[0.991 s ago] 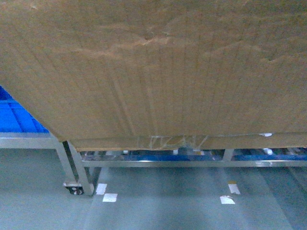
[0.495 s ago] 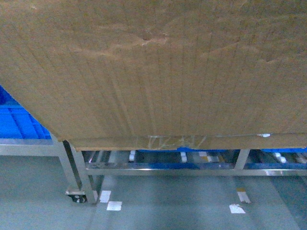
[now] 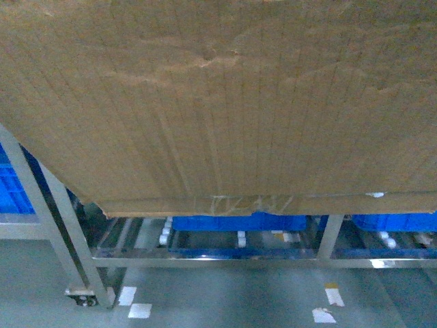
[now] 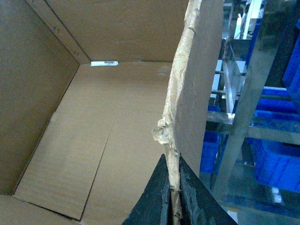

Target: Sort boxes to right shelf from conveyor

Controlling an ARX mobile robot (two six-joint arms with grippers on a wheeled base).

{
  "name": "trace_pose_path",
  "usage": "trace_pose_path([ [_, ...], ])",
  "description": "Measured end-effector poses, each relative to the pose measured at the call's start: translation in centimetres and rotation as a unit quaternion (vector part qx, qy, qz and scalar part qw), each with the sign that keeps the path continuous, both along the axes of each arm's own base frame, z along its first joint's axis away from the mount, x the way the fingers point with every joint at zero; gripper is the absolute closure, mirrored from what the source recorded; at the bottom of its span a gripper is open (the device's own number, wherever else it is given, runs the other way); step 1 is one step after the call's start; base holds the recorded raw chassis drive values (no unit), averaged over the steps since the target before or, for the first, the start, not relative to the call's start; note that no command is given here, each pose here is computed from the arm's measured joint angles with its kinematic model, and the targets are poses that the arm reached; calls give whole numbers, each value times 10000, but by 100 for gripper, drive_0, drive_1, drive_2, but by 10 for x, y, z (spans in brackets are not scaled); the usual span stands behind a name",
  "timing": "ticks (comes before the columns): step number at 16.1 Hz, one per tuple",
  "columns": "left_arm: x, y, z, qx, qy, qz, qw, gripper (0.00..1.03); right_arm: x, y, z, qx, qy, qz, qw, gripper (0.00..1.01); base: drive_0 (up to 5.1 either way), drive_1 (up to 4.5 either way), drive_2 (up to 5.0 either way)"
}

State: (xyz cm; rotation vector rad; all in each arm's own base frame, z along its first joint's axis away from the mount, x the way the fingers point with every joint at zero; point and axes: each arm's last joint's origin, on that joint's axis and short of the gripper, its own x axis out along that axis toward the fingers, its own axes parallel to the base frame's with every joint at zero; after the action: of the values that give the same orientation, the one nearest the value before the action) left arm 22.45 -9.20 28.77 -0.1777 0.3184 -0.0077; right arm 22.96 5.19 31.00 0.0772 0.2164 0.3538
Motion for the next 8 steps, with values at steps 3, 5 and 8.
trace_pose_path([
  [3,0,-1,0,2,-2,-14,10000,100,0,0,0,-3,-6,-21,10000,99,-81,443,-311],
  [5,0,-1,1,-5,-30,-10,10000,100,0,0,0,-3,-14,-32,10000,99,-294,508,-174],
  [8,0,0,1,-9,-27,-7,10000,100,0,0,1,2,-25,-15,10000,99,-332,489,-154],
])
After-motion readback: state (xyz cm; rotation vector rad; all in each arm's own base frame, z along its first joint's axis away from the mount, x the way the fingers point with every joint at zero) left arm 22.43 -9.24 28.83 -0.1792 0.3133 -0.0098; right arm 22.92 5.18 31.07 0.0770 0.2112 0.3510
